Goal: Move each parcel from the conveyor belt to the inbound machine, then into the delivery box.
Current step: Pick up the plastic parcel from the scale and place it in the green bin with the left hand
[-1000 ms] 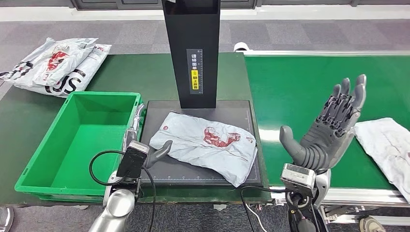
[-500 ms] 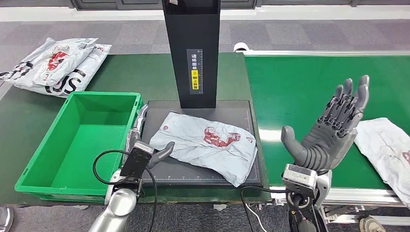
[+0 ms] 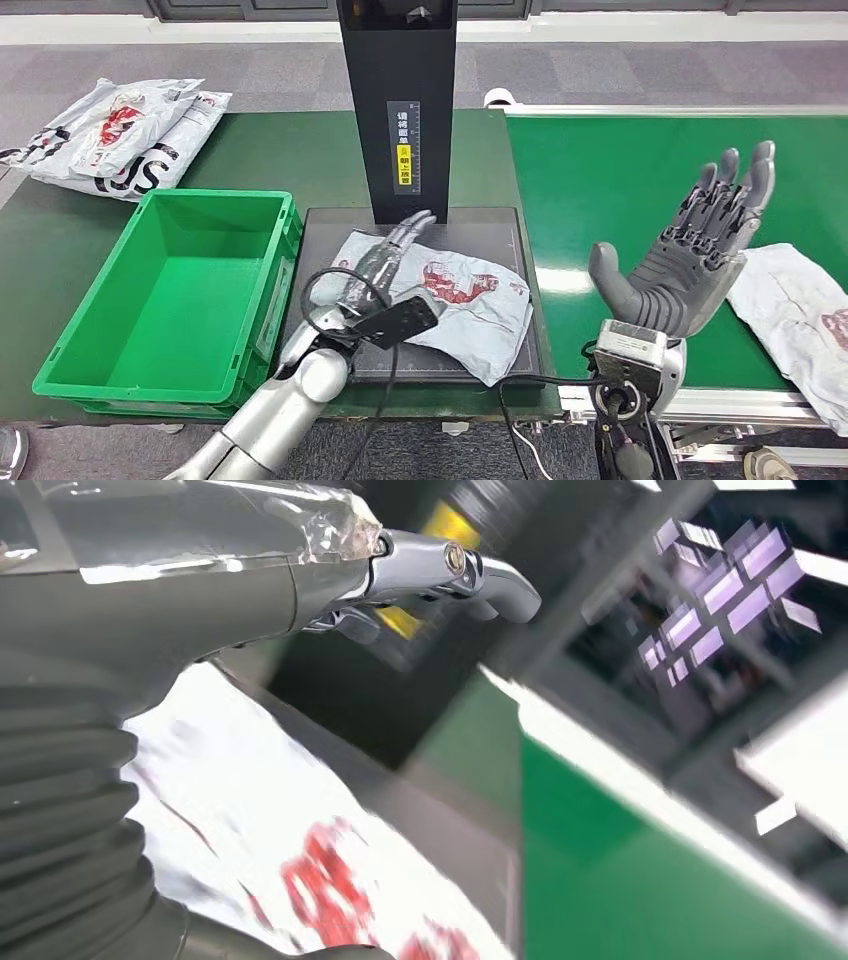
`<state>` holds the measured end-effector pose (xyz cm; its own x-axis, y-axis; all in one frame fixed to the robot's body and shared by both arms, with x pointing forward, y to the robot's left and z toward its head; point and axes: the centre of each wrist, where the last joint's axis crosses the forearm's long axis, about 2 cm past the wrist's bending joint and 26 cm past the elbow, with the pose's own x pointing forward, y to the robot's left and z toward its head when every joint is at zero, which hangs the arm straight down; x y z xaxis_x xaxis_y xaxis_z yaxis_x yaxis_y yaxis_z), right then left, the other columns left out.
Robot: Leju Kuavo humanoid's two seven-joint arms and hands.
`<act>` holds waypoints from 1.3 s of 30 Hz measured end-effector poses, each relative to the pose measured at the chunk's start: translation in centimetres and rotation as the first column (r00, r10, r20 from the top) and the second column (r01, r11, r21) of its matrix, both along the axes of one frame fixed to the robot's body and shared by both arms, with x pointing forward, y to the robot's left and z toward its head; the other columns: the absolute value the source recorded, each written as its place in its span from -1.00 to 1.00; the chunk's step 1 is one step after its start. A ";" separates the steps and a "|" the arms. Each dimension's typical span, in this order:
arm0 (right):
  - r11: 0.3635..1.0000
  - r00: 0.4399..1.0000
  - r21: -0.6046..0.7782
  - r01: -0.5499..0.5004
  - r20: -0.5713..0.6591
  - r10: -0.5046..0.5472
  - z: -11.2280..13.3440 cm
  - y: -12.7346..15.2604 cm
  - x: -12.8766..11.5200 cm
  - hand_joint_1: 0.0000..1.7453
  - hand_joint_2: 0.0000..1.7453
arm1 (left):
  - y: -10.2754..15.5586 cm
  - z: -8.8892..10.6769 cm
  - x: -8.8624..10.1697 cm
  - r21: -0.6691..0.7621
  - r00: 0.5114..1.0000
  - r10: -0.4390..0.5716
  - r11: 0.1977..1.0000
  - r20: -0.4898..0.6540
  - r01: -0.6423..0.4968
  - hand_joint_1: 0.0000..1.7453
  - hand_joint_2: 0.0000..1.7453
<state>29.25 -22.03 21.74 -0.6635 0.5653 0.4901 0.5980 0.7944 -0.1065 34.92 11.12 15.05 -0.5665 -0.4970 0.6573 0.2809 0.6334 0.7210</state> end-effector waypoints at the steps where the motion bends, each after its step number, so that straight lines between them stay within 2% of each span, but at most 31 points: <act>1: 1.000 1.000 -0.001 0.002 0.000 -0.002 0.1 0.1 0.0 -1.00 1.00 | -1.0 0.0 0.2 0.047 0.999 -0.032 0.998 -0.016 0.032 -1.00 1.00; 5: 1.000 1.000 0.002 0.012 -0.009 -0.012 0.3 0.7 -0.2 -1.00 1.00 | -4.5 -0.1 0.6 0.176 0.992 -0.115 0.977 -0.055 0.123 -1.00 1.00; 8: 1.000 1.000 0.006 0.012 -0.006 -0.012 0.3 0.8 -0.3 -1.00 1.00 | -5.5 -0.2 0.9 0.206 0.989 -0.135 0.967 -0.067 0.146 -1.00 1.00; 21: 1.000 1.000 0.021 0.004 0.008 -0.004 0.5 1.2 -0.3 -1.00 1.00 | -5.8 -0.6 1.5 0.388 0.986 -0.141 0.907 -0.088 0.164 -1.00 1.00; 31: 1.000 1.000 0.030 -0.004 0.030 0.003 1.0 1.3 0.1 -1.00 1.00 | -5.5 -0.9 2.1 0.612 0.987 -0.125 0.774 -0.104 0.163 -1.00 1.00; 39: 1.000 0.999 0.029 -0.005 0.034 0.004 1.0 1.4 0.1 -1.00 1.00 | -5.2 -1.2 2.2 0.656 0.987 -0.123 0.737 -0.107 0.163 -1.00 1.00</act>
